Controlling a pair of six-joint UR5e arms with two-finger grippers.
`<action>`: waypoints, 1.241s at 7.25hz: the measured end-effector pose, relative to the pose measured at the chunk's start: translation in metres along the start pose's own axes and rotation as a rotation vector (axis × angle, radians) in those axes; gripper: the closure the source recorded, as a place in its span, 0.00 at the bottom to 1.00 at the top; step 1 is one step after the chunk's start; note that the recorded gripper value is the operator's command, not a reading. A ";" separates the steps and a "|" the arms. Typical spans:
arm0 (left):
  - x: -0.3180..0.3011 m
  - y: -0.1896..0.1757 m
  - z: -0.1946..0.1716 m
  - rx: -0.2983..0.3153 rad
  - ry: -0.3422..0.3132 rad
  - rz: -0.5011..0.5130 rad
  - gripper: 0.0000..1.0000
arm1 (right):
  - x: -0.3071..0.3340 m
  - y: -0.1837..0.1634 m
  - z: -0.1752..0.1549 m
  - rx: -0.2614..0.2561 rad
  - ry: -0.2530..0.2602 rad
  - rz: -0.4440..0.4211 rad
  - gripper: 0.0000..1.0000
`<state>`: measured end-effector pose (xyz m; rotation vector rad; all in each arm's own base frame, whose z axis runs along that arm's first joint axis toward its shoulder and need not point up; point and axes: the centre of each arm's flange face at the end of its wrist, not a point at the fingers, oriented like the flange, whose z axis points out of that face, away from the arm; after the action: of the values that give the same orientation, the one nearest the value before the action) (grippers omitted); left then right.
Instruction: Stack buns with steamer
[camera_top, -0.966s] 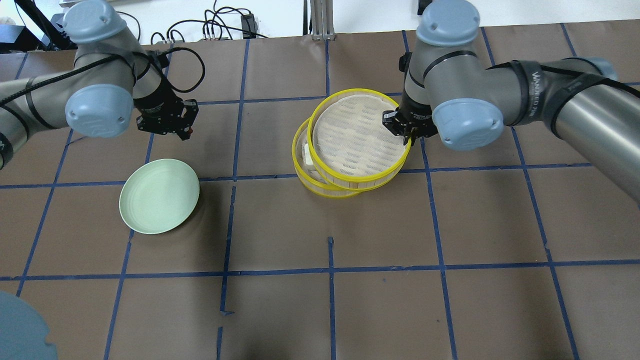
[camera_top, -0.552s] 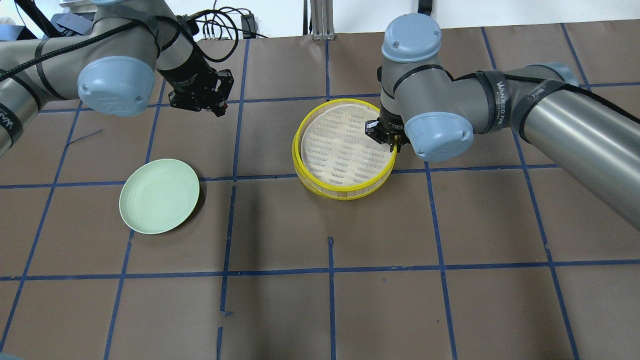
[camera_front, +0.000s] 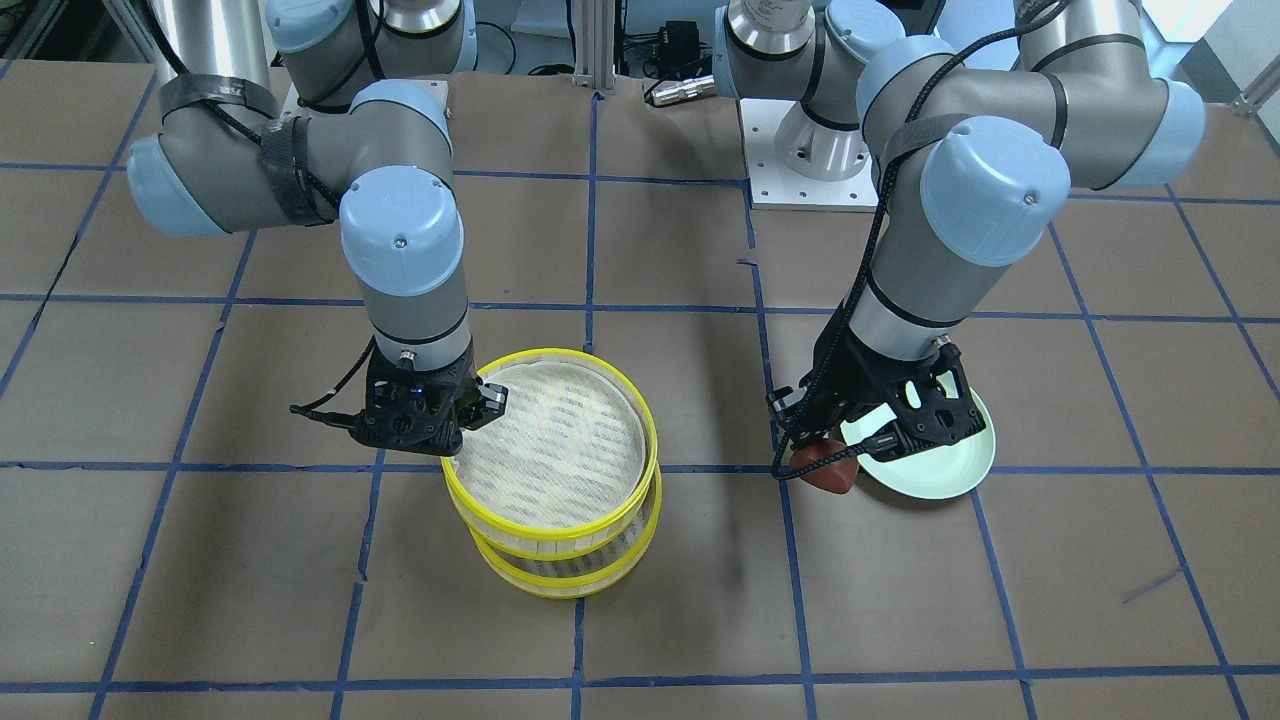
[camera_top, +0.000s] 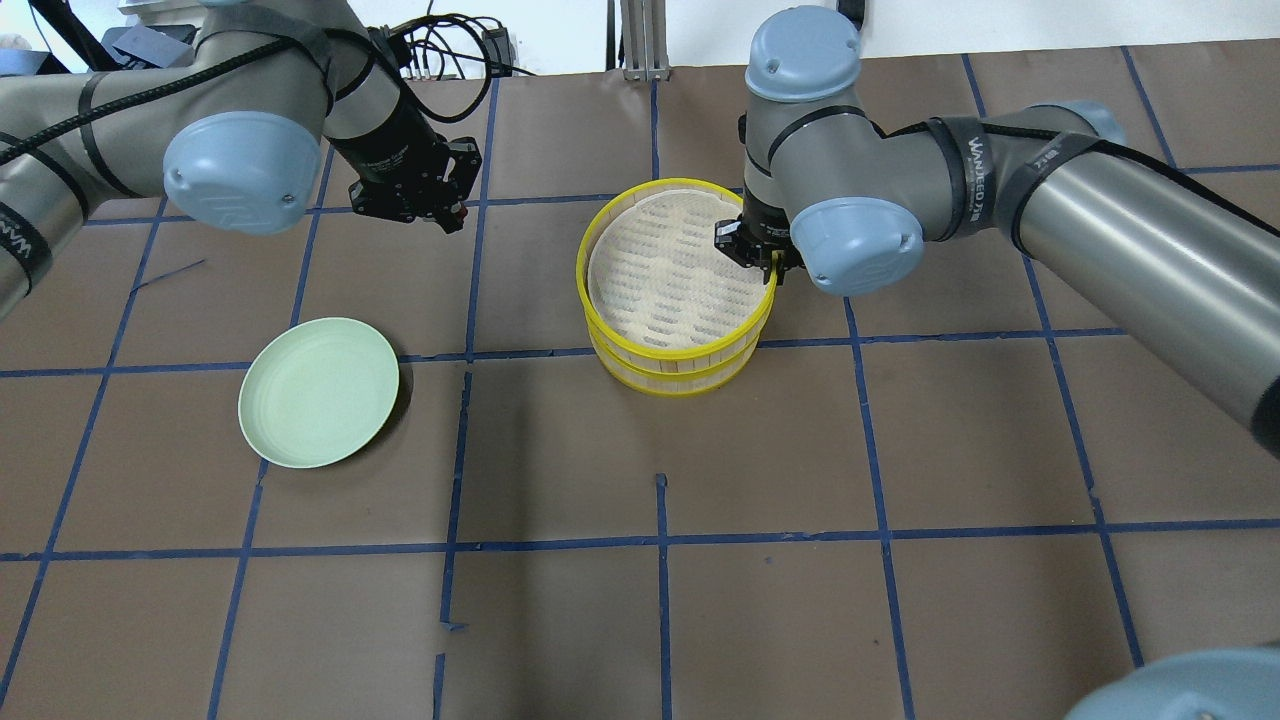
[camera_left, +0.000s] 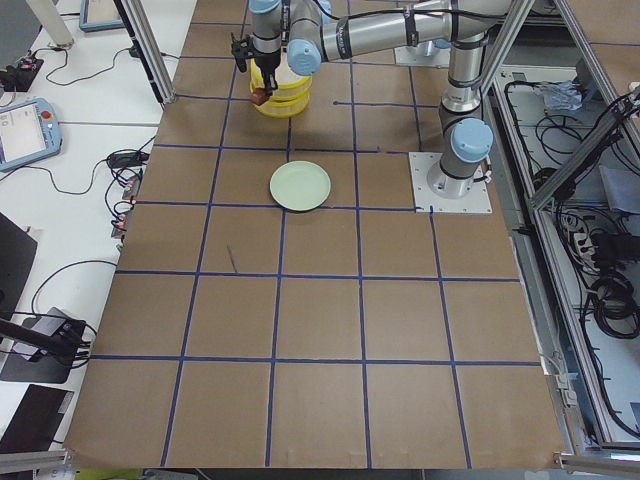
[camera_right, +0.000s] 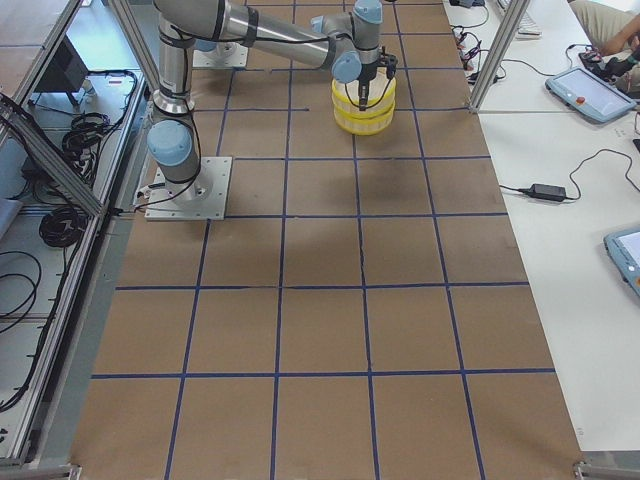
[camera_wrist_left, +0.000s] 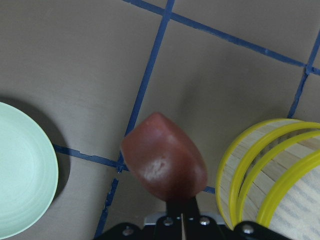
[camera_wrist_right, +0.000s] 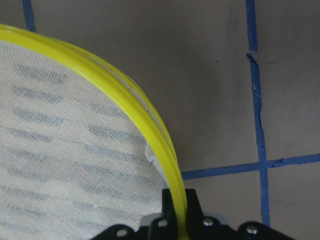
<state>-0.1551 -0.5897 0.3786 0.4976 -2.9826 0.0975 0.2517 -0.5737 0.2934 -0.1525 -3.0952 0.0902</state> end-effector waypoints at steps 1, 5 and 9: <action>0.000 0.001 0.000 0.000 -0.001 0.000 1.00 | -0.003 -0.005 0.003 -0.005 -0.011 0.000 0.90; 0.000 0.002 -0.001 0.002 -0.001 0.001 1.00 | -0.005 -0.008 0.009 -0.020 -0.013 0.000 0.86; -0.001 0.003 0.000 0.000 -0.006 0.000 1.00 | -0.004 -0.009 0.009 -0.019 -0.004 -0.014 0.87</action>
<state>-0.1549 -0.5869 0.3781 0.4980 -2.9880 0.0956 0.2547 -0.5833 0.2850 -0.1310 -3.1009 0.0601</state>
